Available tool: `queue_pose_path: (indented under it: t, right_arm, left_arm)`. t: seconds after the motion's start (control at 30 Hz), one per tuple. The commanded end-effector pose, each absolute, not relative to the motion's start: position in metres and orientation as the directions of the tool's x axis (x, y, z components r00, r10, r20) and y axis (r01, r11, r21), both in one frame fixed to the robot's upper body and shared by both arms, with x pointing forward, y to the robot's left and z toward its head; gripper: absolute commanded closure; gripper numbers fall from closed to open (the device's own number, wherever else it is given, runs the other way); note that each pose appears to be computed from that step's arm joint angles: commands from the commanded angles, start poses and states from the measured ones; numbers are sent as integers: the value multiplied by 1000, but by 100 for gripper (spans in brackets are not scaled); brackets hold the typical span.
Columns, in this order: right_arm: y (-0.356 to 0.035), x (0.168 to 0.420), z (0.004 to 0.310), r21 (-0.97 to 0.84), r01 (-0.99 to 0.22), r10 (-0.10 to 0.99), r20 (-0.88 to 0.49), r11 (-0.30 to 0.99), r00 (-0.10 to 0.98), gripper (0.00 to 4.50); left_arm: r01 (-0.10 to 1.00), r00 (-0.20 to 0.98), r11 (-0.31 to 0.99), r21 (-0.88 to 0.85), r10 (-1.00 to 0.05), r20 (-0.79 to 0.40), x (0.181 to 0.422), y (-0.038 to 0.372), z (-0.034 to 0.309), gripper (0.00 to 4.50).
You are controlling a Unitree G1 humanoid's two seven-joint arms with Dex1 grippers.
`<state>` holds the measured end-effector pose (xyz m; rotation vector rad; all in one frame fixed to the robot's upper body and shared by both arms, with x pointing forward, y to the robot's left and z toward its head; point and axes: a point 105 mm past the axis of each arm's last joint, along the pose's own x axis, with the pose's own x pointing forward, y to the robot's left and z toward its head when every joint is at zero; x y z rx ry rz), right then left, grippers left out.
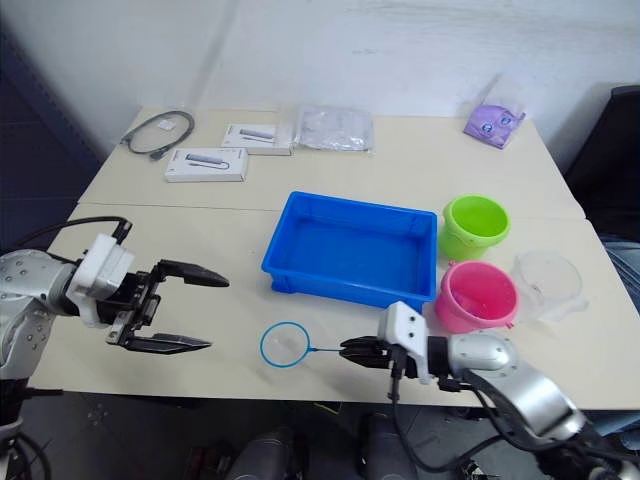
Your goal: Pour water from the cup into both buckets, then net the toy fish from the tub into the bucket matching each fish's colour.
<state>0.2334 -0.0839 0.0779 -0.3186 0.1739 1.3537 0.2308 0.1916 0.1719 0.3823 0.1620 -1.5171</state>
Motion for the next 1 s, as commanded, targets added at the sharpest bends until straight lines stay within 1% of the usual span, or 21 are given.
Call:
queue_pose_path:
  t: [0.03,0.07,0.1,0.17,0.27,0.37,0.43,0.47,0.5,0.6,0.67,0.7,0.77,0.87,0.93,1.0]
  right_arm:
    - [-74,233,56,-189,-978,922,-356,87,150,450]
    - [-73,236,51,-198,-977,921,-359,83,151,450]
    - [-71,242,50,-198,-973,922,-341,117,181,450]
    - [-68,250,49,-183,-971,929,-307,154,205,450]
    - [-68,252,47,-179,-972,931,-304,151,201,450]
    - [-70,249,43,-180,-976,935,-310,119,171,450]
    - [-71,255,54,-200,-969,950,-244,148,195,366]
    - [-71,254,58,-211,-969,956,-230,131,179,353]
    - [-71,252,61,-218,-970,960,-229,111,161,311]
    - [-72,246,73,-235,-970,967,-221,69,123,157]
    - [-80,246,86,-271,-960,965,-228,67,132,47]
    - [-85,245,93,-281,-957,963,-229,70,138,5]
    - [-96,237,115,-278,-956,969,-198,90,149,5]
    - [-112,219,135,-271,-959,972,-190,84,139,5]
    - [-134,205,148,-310,-943,965,-184,125,188,5]
    - [-158,193,154,-294,-935,945,-198,196,261,5]
  left_arm:
    - [988,102,51,148,-927,-361,223,204,169,4]
    - [988,113,66,140,-925,-363,222,206,166,4]
    - [988,121,77,133,-923,-366,221,208,163,4]
    - [988,135,95,124,-921,-365,220,209,161,4]
    - [987,144,105,125,-921,-363,220,209,160,4]
    - [983,164,121,139,-919,-360,222,208,161,4]
    - [973,210,161,163,-911,-355,229,212,163,0]
    - [970,224,173,170,-908,-355,231,213,163,0]
    - [967,234,179,179,-903,-360,233,214,163,0]
    - [959,261,199,200,-895,-361,237,219,162,0]
    - [950,291,226,217,-891,-349,242,222,165,0]
    - [945,306,241,220,-888,-343,244,224,166,0]
    - [924,373,303,235,-853,-366,250,236,166,0]
    - [904,422,353,242,-826,-374,252,251,164,0]
    - [885,463,391,252,-785,-411,248,265,154,0]
    - [873,487,412,261,-746,-454,243,278,143,0]
